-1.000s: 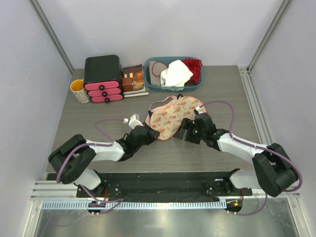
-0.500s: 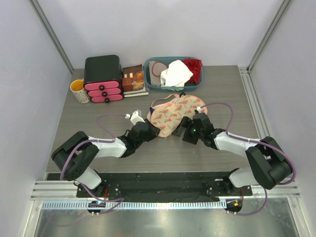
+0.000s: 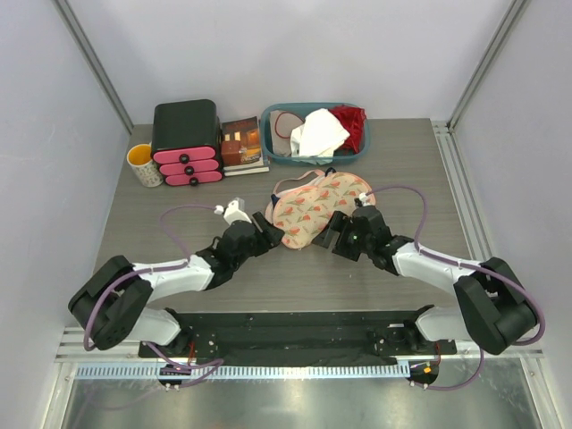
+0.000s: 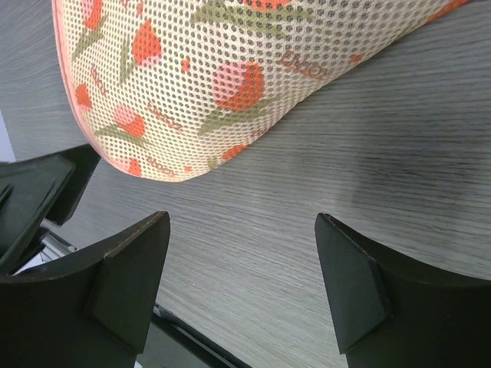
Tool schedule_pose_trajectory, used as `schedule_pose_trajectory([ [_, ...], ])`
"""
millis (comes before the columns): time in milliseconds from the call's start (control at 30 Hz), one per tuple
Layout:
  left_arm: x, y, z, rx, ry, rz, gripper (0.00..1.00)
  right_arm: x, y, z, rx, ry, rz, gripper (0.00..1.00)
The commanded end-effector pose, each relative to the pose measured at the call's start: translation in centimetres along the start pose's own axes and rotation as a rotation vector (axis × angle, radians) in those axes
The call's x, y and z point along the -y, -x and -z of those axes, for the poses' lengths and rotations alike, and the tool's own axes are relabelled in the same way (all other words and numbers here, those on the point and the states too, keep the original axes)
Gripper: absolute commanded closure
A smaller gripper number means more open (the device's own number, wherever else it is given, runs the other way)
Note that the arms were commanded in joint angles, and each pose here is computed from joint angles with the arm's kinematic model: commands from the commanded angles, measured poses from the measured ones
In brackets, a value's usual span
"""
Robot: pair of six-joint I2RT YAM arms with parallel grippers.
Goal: Place the bra in the laundry bag and zip it closed
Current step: Pick up the laundry bag at the center of the board.
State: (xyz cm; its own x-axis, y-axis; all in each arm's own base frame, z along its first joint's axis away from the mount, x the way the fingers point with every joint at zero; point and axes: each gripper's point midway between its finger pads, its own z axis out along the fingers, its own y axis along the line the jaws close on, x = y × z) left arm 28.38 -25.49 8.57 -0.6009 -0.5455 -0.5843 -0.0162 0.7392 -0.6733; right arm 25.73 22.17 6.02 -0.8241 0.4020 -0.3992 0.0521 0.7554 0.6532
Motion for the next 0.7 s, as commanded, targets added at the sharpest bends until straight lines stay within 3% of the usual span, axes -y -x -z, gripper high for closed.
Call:
schedule_pose_trajectory([
  [0,-1.3,0.6,-0.8,0.0,-0.042,0.057,0.39,-0.7,0.6,0.6,0.032,0.025,0.03,0.18],
  [233,-0.4,0.9,-3.1,-0.018,-0.169,0.132,0.37,-0.6,0.6,0.9,0.036,0.022,0.042,0.18],
  [433,0.3,1.0,-4.5,0.007,-0.245,0.157,0.41,-0.4,0.5,0.9,0.034,0.018,0.044,0.18],
  [533,0.1,1.0,-5.0,0.005,-0.237,0.174,0.48,-0.4,0.5,0.7,0.033,0.021,0.039,0.18],
  [667,0.7,1.5,-5.0,0.017,-0.252,0.158,0.67,-0.4,0.0,0.1,0.011,0.033,0.029,0.18],
])
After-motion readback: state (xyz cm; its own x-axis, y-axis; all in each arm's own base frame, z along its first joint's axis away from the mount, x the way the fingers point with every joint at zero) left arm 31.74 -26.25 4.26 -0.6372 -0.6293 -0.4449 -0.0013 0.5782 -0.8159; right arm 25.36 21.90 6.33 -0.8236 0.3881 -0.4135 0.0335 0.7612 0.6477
